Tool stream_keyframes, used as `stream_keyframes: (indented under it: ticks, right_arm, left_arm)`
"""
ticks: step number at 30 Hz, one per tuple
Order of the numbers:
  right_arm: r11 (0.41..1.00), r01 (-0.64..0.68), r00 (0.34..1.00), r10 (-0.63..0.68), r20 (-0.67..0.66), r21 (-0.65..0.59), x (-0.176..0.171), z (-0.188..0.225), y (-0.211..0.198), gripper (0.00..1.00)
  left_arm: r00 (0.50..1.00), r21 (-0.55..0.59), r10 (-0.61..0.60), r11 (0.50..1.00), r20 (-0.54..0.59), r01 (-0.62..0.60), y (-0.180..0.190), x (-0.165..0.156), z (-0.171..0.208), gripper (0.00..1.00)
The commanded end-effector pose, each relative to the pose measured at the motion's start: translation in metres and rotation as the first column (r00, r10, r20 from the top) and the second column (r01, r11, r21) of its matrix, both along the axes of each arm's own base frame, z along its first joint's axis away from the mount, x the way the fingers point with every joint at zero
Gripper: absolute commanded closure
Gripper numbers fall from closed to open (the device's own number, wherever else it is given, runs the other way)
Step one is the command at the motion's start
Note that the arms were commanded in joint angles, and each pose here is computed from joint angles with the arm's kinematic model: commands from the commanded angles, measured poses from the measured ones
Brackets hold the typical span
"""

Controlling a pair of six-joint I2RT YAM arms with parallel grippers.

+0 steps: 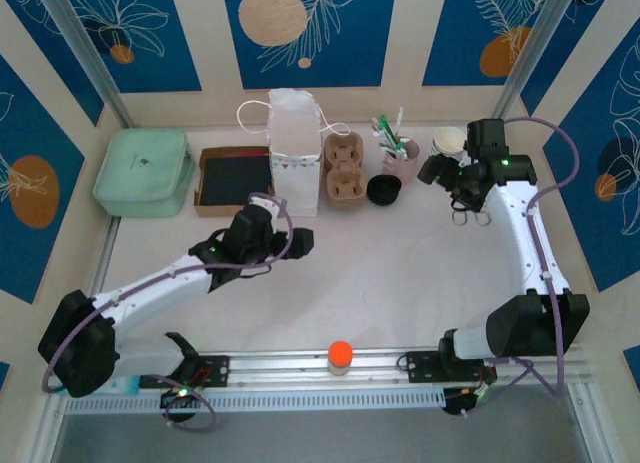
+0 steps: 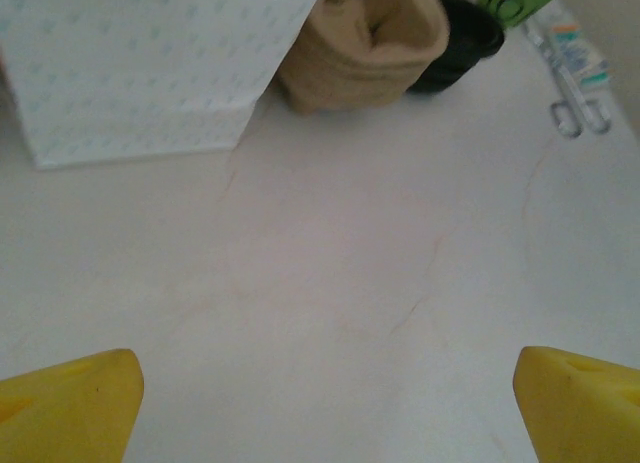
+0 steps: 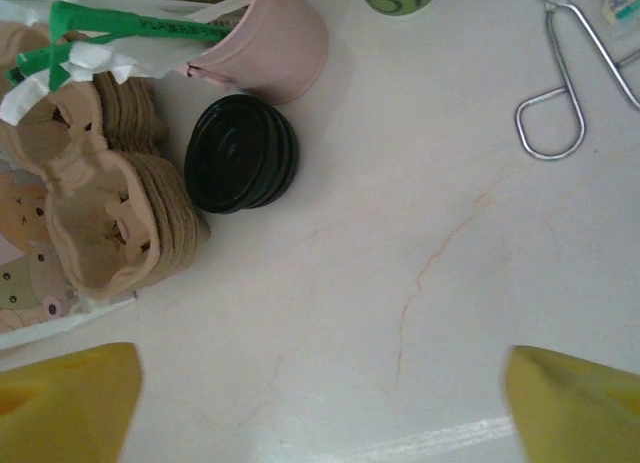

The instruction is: Pack the takeout coffee

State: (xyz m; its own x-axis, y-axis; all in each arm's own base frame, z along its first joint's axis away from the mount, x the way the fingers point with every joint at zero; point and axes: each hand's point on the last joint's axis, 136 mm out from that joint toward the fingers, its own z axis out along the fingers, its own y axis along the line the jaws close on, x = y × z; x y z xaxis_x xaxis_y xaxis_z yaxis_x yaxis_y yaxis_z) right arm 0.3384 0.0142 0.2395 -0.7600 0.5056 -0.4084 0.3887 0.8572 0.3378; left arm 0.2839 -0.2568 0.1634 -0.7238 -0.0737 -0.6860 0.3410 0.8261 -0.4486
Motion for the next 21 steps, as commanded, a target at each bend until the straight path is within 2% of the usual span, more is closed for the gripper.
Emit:
stream_keyframes:
  ticks: [1,10,13,21]
  right_arm:
    - [0.998,0.032,0.998,-0.03,-0.058,0.045,-0.008,-0.008,0.0,0.02]
    - [0.991,0.027,0.999,-0.023,-0.033,0.134,-0.007,-0.011,-0.01,0.08]
    - [0.986,0.026,0.999,-0.022,-0.023,0.166,-0.003,-0.009,-0.013,0.15]
    - [0.987,0.045,0.999,-0.044,-0.01,0.157,0.004,-0.008,-0.021,0.21]
  left_arm:
    - [1.0,-0.095,-0.007,0.995,0.008,0.008,-0.015,0.018,0.018,0.06]
    - [0.999,-0.139,0.012,0.99,-0.038,-0.017,-0.021,0.048,0.005,0.06]
    - [0.998,-0.161,0.018,0.987,-0.059,-0.028,-0.02,0.056,-0.002,0.07]
    - [0.995,-0.189,0.035,0.98,-0.093,-0.052,-0.017,0.079,-0.018,0.08]
